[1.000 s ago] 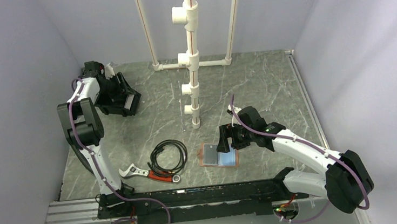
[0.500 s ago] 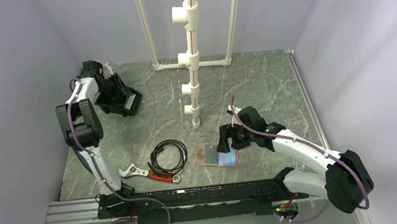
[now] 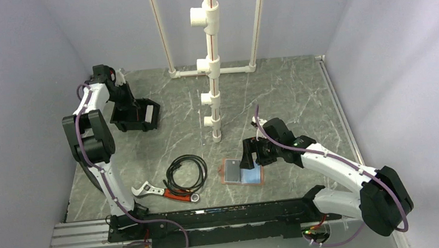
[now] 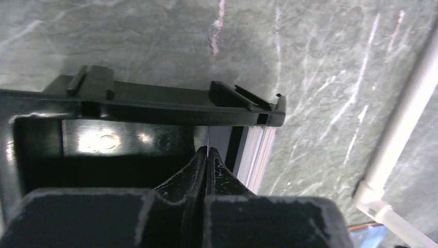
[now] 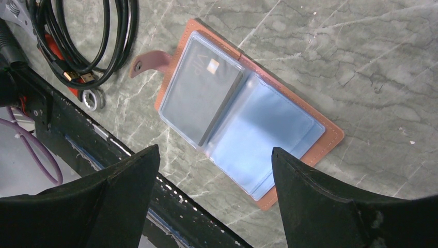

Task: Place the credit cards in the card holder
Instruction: Pick up the credit card from the storage box, then insert the credit card into the card holder.

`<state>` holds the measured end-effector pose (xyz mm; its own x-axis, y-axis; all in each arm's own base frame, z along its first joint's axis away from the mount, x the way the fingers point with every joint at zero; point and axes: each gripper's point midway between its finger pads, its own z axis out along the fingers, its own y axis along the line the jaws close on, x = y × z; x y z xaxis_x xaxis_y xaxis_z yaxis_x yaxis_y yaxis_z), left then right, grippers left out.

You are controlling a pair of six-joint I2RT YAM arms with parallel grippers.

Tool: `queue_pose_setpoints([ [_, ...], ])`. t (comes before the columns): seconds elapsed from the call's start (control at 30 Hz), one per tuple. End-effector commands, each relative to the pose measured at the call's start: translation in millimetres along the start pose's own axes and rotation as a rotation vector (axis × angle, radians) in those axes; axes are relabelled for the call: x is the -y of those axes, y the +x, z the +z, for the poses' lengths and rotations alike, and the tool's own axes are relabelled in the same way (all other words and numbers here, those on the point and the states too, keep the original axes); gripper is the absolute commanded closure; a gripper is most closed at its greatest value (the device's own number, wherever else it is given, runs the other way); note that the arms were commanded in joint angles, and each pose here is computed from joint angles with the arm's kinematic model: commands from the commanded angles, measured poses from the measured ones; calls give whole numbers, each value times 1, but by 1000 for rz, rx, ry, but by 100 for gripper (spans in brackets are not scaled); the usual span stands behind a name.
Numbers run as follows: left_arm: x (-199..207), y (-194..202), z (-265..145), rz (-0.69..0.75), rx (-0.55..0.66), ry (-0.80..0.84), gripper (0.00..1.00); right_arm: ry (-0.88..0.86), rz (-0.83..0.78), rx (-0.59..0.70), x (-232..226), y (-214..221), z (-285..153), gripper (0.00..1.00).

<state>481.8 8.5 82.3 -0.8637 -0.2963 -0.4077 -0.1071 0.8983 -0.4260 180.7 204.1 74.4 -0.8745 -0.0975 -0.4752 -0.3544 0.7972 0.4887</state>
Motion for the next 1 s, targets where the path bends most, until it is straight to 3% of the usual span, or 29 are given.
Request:
queue_pose_setpoints([
  [0.0, 3, -33, -50, 121, 110, -139, 97, -4, -9, 58, -7, -21, -3, 19],
  [0.2, 2, -68, -118, 141, 246, -325, 98, 118, 56, 116, 11, -50, -8, 18],
  [0.27, 25, -76, -140, 142, 303, -285, 99, 132, 103, 140, 21, -65, -12, 18],
  [0.43, 139, -77, -153, 116, 366, 274, 99, -32, 209, 241, 21, -121, -26, 17],
  [0.57, 232, -50, -134, 143, 247, 689, 100, -289, 271, 285, -1, -169, -33, 16],
  [0.73, 310, -3, -95, 136, 36, 970, 100, -460, 231, 382, -24, -219, -46, 14],
  [0.97, 357, 39, -37, 155, -92, 1078, 100, -633, 253, 436, -37, -251, -49, 18],
])
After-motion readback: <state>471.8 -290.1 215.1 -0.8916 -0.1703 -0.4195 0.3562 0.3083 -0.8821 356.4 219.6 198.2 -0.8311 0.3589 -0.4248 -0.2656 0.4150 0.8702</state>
